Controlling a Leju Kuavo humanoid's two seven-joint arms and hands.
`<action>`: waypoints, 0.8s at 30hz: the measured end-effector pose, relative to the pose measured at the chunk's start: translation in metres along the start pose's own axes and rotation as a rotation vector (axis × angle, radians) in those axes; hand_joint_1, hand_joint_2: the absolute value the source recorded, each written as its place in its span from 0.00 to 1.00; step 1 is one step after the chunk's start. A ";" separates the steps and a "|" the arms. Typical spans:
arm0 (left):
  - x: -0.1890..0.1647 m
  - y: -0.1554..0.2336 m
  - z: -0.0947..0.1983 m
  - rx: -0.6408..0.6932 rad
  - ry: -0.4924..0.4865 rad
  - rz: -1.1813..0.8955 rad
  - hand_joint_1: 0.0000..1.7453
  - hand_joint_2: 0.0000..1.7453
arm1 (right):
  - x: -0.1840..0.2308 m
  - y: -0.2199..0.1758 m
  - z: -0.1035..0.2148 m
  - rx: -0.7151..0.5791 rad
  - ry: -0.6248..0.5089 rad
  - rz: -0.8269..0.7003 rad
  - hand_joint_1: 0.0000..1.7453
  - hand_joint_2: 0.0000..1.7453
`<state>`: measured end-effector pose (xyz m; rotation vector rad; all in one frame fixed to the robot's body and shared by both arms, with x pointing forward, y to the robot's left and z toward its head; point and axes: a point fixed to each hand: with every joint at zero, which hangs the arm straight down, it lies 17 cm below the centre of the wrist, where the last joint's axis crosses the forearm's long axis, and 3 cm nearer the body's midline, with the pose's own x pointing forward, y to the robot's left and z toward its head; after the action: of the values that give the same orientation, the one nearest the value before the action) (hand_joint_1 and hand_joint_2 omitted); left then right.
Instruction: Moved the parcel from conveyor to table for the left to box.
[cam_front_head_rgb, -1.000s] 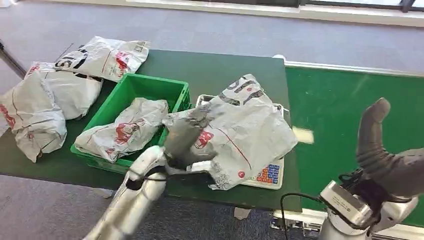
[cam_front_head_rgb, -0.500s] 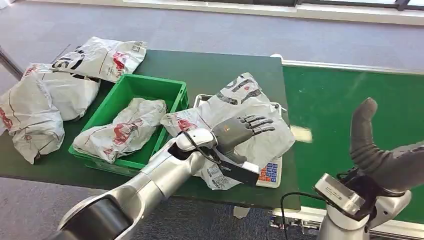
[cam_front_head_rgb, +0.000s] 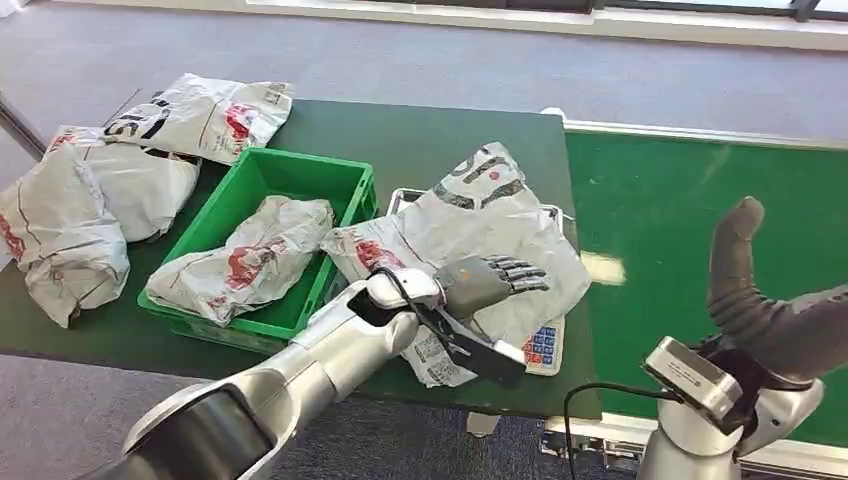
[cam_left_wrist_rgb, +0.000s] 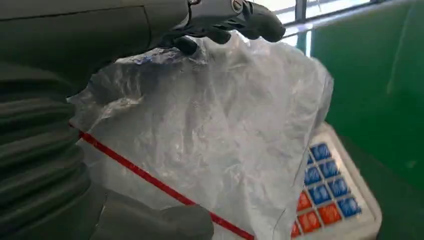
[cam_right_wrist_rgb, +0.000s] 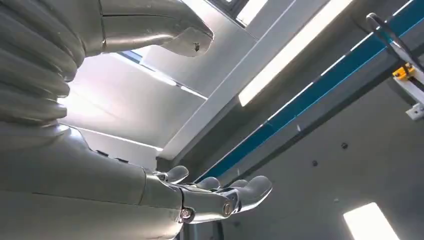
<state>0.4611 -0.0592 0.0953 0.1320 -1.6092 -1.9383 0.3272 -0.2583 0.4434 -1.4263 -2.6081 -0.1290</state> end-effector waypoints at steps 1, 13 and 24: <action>-0.001 -0.005 0.001 -0.020 0.004 0.004 0.00 1.00 | 0.000 0.000 0.000 0.001 0.000 0.000 0.00 1.00; -0.012 -0.041 0.009 -0.142 0.039 0.017 0.00 1.00 | -0.001 0.004 0.002 0.009 0.005 -0.003 0.00 1.00; -0.014 -0.045 0.010 -0.155 0.045 0.017 0.00 1.00 | -0.002 0.004 0.002 0.010 0.006 -0.003 0.00 1.00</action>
<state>0.4507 -0.0398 0.0522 0.0979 -1.4215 -2.0237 0.3310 -0.2570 0.4407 -1.4169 -2.6027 -0.1200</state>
